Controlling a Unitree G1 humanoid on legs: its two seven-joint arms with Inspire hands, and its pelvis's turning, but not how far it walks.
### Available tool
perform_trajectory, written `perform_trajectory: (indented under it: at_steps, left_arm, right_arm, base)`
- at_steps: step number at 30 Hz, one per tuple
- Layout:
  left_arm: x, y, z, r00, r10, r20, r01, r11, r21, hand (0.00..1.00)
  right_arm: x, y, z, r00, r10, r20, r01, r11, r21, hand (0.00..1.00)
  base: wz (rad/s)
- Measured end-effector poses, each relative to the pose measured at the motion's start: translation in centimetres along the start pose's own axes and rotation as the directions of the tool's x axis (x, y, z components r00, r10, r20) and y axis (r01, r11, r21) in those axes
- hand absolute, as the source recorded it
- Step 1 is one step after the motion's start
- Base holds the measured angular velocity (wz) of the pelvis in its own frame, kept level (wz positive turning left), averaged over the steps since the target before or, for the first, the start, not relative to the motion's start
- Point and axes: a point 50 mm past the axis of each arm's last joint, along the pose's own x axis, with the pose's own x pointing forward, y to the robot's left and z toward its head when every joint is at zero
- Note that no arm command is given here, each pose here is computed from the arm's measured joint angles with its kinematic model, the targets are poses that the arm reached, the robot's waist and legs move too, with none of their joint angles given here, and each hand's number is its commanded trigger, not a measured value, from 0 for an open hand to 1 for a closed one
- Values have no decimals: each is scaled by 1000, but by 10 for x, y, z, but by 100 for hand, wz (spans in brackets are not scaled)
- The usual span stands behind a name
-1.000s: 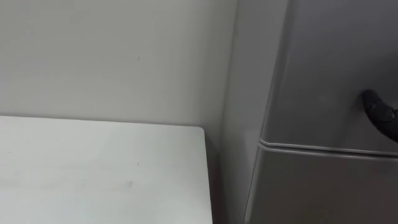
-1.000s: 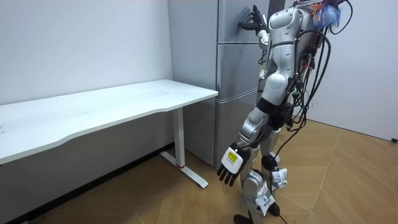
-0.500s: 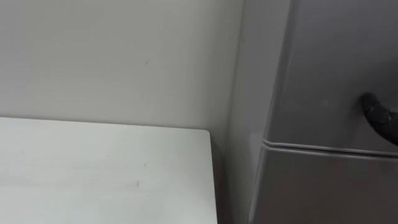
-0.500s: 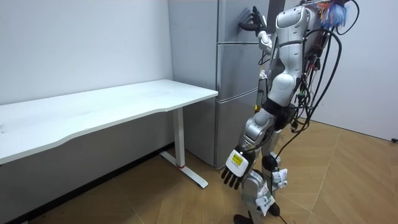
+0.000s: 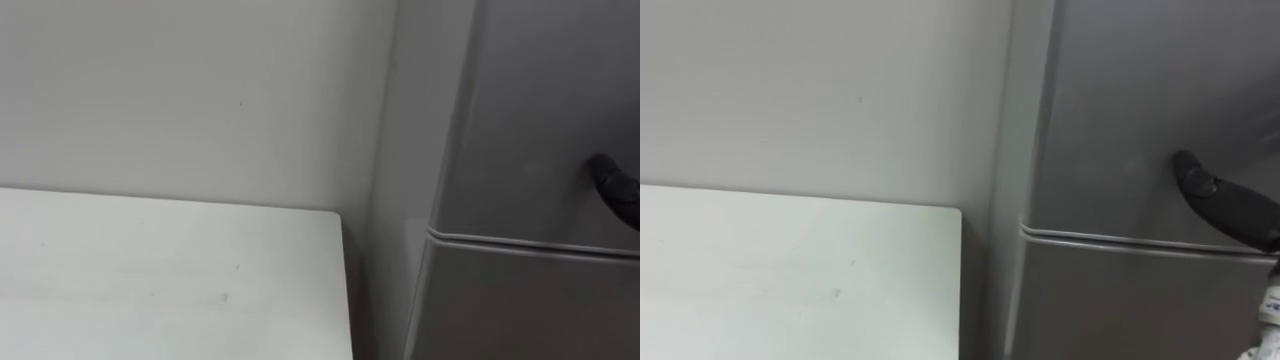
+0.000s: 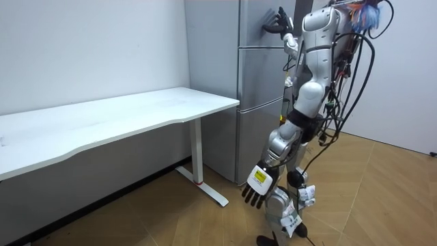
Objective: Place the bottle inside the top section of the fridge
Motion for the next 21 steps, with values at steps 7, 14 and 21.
perform_trajectory:
  at_steps: [7, 14, 21]
  left_arm:
    - [-2, 1, -7, 1000, 6, -7, -6, 1000, -10, 0]
    - [-5, 5, -17, 1000, 22, -15, -23, 998, -66, 0]
    - [-7, 13, -24, 996, 87, -29, -90, 986, -140, 0]
  right_arm:
    - [3, -18, -4, 998, -33, -52, 32, 999, -13, 0]
    - [10, -36, -4, 993, -85, -82, 84, 996, -19, 0]
    - [9, -95, -8, 935, -339, -102, 328, 938, -111, 0]
  base:
    - [4]
    - [-1]
    - [-1]
